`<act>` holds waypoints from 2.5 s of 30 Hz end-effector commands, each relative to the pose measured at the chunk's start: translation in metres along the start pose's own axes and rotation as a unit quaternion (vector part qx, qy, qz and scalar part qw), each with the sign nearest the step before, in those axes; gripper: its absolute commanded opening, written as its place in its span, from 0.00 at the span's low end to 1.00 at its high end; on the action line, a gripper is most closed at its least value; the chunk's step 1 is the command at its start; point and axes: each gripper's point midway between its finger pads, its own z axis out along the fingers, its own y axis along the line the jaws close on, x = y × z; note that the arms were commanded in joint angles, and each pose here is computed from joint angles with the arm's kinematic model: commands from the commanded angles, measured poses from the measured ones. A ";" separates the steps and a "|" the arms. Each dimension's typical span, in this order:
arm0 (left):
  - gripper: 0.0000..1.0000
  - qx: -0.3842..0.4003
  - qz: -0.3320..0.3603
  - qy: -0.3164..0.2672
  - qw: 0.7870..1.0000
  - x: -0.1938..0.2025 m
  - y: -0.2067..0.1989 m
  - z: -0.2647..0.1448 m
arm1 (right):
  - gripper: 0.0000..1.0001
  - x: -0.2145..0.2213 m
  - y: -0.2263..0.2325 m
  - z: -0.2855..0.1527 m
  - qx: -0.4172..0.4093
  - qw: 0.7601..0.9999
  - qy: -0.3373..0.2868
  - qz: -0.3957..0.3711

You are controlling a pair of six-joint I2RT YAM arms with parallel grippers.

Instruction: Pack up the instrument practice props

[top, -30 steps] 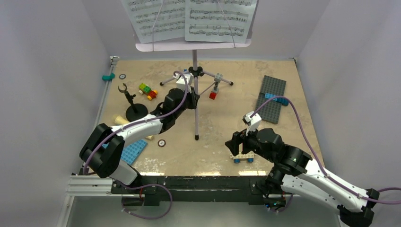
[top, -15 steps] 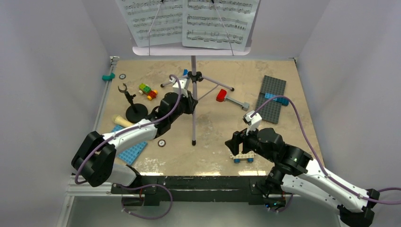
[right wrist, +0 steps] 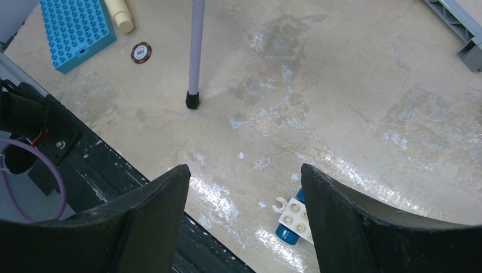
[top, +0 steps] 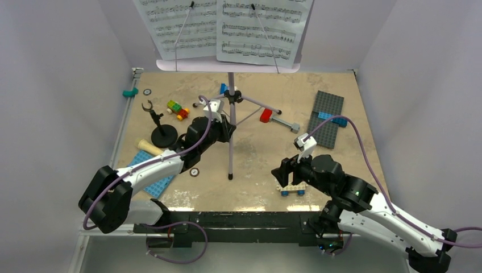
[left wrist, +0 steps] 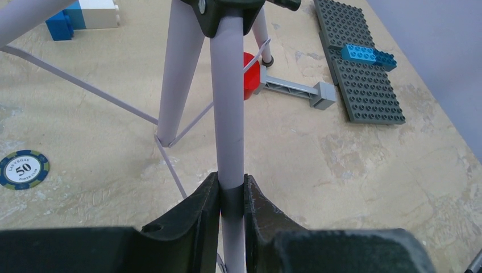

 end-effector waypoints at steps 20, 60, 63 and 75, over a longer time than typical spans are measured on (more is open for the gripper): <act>0.59 0.064 -0.050 0.021 0.997 0.002 -0.029 -0.042 | 0.80 -0.050 -0.003 -0.029 0.018 0.996 -0.078 0.028; 1.00 0.328 -0.102 -0.246 0.906 -0.229 -0.151 -0.243 | 0.71 -0.353 0.041 -0.100 -0.078 0.928 -0.365 -0.014; 1.00 0.349 -0.100 -0.244 0.899 -0.245 -0.164 -0.253 | 0.70 -0.359 0.035 -0.092 -0.064 0.929 -0.364 -0.021; 1.00 0.426 -0.082 -0.251 0.865 -0.284 -0.202 -0.272 | 0.65 -0.363 0.021 -0.079 -0.037 0.927 -0.372 -0.030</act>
